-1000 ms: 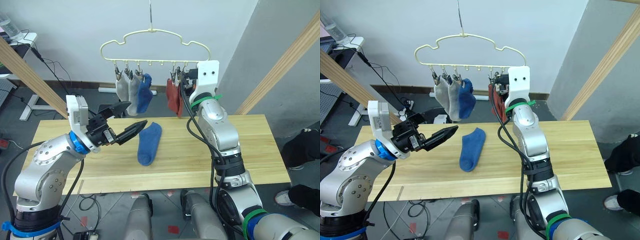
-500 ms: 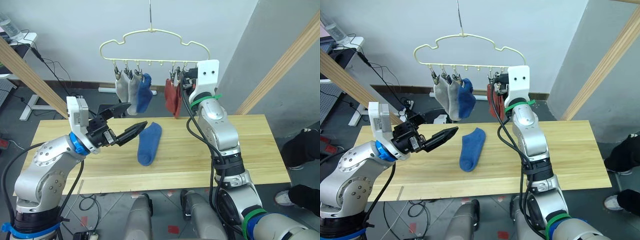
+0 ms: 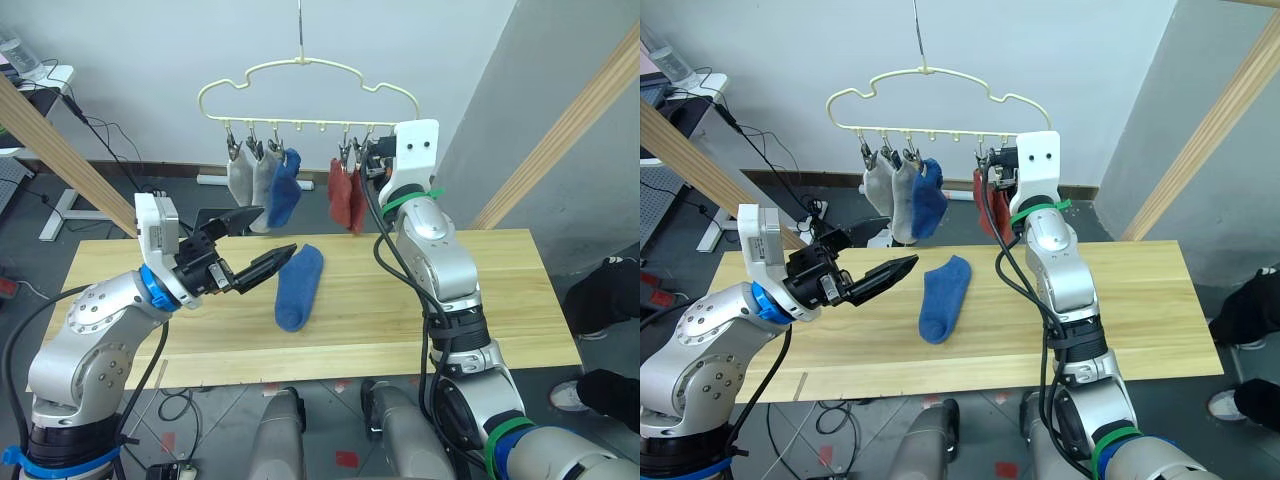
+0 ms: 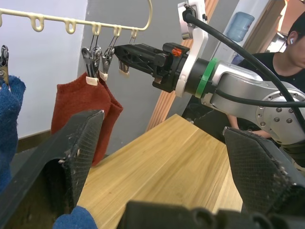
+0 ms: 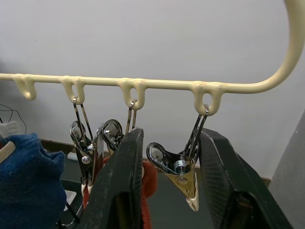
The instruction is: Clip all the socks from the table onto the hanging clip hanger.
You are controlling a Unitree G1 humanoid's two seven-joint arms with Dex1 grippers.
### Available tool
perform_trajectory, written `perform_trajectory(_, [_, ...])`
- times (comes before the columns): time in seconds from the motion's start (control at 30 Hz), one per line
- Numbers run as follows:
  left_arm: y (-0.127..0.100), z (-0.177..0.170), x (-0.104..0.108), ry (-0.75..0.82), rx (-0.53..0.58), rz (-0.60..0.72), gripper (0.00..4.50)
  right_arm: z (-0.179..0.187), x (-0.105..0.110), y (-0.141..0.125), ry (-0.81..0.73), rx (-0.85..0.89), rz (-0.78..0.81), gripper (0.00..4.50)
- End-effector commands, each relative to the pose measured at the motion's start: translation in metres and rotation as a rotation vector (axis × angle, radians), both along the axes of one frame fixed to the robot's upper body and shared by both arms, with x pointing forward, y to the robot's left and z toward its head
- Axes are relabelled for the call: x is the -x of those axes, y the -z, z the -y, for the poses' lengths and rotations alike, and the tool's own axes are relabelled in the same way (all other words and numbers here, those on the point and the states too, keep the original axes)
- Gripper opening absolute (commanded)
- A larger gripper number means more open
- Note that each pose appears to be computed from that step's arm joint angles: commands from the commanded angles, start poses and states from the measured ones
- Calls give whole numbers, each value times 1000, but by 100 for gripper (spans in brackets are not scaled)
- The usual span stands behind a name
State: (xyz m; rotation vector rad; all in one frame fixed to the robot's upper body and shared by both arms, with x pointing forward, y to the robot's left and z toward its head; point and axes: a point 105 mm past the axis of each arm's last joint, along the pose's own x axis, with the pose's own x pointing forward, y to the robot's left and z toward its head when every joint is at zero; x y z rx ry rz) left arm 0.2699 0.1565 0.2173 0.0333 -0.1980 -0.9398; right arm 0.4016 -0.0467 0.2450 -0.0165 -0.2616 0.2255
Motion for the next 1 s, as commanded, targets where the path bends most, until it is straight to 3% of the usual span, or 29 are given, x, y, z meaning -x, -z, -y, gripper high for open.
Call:
perform_trajectory(0.03, [-6, 5, 4, 20, -6, 33, 450, 0, 7, -17, -19, -21, 62, 113])
perform_trajectory(0.1, [-6, 5, 4, 21, -5, 33, 450, 1, 7, -17, -15, -17, 61, 59])
perform_trajectory(0.47, [3, 4, 2, 2, -38, 8, 450, 17, 12, -18, -66, -4, 19, 59])
perform_trajectory(0.7, [27, 0, -3, -26, -119, -67, 450, 29, 21, -17, -281, -1, -158, 59])
perform_trajectory(0.87, [51, 1, -10, -31, -189, -131, 450, 41, 26, -20, -457, -215, -464, 59])
perform_trajectory(1.0, [60, 5, -17, -24, -209, -139, 450, 45, 30, -23, -523, -291, -583, 59])
